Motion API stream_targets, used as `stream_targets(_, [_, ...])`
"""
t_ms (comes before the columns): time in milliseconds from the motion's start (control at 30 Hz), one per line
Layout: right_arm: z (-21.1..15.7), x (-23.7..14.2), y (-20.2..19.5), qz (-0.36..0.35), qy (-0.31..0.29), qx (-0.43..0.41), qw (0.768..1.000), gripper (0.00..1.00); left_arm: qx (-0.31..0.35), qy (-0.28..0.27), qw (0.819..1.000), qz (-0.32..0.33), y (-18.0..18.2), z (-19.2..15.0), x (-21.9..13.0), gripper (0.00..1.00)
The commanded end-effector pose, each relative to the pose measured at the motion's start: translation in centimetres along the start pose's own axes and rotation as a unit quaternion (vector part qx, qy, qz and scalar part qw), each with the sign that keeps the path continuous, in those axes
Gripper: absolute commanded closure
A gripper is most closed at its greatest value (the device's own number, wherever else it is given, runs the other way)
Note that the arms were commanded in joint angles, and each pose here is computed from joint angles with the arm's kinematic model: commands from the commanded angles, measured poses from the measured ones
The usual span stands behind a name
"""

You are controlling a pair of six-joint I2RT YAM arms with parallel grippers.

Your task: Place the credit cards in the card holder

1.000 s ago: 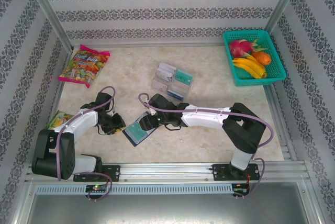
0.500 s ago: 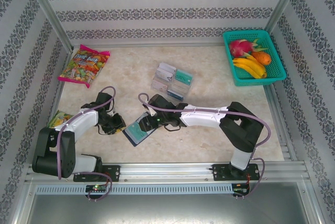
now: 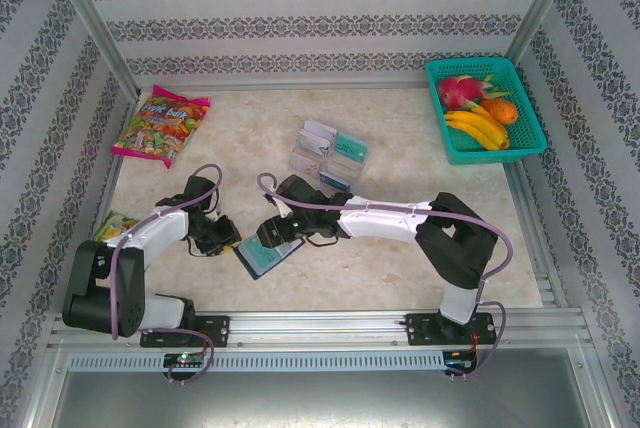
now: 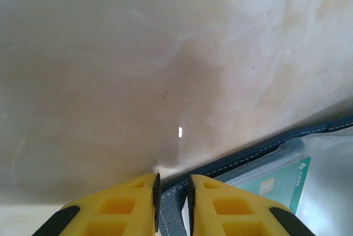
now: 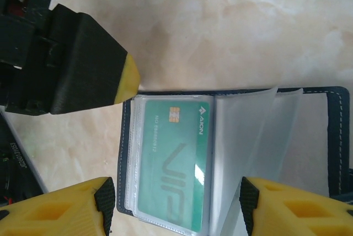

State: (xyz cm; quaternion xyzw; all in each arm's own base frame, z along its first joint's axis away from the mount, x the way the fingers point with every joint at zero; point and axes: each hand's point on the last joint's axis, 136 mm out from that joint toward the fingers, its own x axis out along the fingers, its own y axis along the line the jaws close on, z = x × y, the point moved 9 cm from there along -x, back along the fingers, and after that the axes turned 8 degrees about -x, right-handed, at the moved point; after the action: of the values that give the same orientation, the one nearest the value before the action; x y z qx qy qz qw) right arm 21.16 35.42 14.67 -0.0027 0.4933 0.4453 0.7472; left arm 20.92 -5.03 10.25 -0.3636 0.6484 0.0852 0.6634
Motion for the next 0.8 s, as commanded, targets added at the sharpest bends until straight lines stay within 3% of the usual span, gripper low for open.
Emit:
stream_targets(0, [-0.7,0.9,-0.5,-0.027,0.022,-0.001,0.999,0.37,0.005,0.007,1.0,-0.003,0.0,-0.2,0.7,0.76])
stream_targets(567, [-1.2,1.4,-1.8,-0.068,0.055,-0.006,0.996,0.36,0.001,0.015,1.0,0.009,0.7,-0.6,1.7,0.76])
stream_targets(767, [-1.5,2.0,-1.4,-0.05,0.059,-0.002,0.997,0.36,-0.001,0.018,1.0,0.008,0.8,-0.7,2.1,0.76])
